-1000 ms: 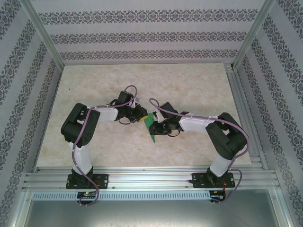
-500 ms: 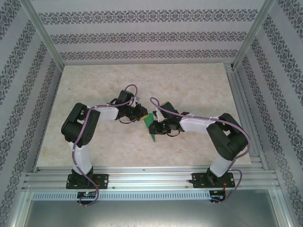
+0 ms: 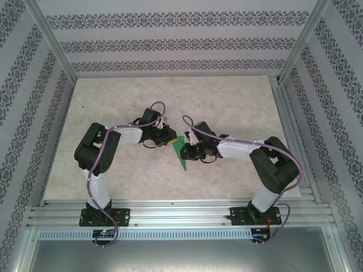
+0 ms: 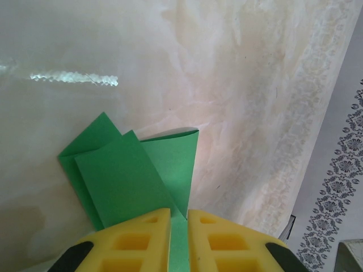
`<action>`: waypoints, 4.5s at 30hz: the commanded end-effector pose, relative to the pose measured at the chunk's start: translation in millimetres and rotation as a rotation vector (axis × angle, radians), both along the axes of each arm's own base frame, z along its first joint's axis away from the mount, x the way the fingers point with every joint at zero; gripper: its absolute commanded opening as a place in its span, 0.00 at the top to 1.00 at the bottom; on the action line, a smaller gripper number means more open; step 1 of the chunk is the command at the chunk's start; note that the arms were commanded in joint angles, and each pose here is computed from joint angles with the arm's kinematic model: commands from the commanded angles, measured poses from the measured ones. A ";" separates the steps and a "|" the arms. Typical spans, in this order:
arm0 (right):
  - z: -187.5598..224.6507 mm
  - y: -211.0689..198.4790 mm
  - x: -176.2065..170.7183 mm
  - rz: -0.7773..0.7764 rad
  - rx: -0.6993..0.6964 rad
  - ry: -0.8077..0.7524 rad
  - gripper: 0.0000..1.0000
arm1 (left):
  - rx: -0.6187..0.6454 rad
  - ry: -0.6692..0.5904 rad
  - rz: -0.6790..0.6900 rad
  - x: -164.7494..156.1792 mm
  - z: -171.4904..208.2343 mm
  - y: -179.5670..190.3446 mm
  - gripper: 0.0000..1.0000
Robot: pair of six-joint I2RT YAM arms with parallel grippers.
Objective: Fold a paper plane with a square sheet of paper (pick it up from the middle)
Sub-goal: Fold the wing for the fifth time at the center of the table.
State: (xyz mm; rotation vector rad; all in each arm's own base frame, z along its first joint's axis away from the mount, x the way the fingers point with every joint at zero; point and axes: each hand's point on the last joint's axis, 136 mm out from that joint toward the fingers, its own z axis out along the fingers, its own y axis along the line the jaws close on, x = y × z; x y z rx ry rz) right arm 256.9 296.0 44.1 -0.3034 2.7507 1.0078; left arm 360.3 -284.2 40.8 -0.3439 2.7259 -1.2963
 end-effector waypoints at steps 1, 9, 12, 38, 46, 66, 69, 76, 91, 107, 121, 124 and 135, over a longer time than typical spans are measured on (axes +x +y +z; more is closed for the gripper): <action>-2.5 -4.7 4.4 -0.019 -0.002 -0.013 0.93 | 0.014 -0.007 -0.028 -0.1 -3.3 -5.4 0.82; -19.2 -8.3 3.3 -0.041 0.024 0.026 1.00 | 0.001 -0.011 -0.035 0.9 1.4 -7.7 0.81; -21.7 -6.6 4.4 -0.049 0.056 0.034 1.00 | -0.008 -0.017 -0.041 1.1 5.1 -9.3 0.80; -35.5 -15.1 3.1 -0.071 0.022 0.061 1.00 | -0.024 -0.006 -0.123 -18.4 1.3 -28.8 0.81; -21.0 -15.0 6.1 -0.069 0.023 0.038 0.96 | 0.047 0.044 -0.098 -23.8 -33.5 -17.9 0.85; 28.6 21.9 -12.6 -0.004 0.212 0.056 0.92 | 0.091 0.047 -0.115 -25.0 -40.4 -13.9 0.86; 19.0 22.9 -12.3 -0.012 0.176 0.069 0.91 | 0.094 0.047 -0.122 -25.0 -39.6 -13.9 0.86; -21.2 5.1 -15.3 -0.071 0.160 0.154 0.92 | 0.088 0.047 -0.129 -27.2 -37.4 -14.1 0.87; -32.9 4.7 -24.0 -0.097 0.232 0.210 0.91 | 0.095 0.046 -0.130 -25.7 -35.4 -13.8 0.87; 2.6 -9.3 -24.5 -0.128 0.158 0.102 0.87 | 0.096 0.041 -0.131 -26.2 -32.6 -13.5 0.87; 20.6 1.2 1.6 -0.184 0.307 0.108 0.87 | 0.098 0.032 -0.138 -28.6 -29.8 -12.0 0.87; 14.8 10.5 -4.0 -0.153 0.301 0.128 0.87 | 0.097 0.032 -0.136 -28.3 -29.5 -11.8 0.87; -24.2 9.3 -22.0 -0.147 0.250 0.215 0.89 | 0.099 0.020 -0.131 -26.6 -24.8 -11.5 0.87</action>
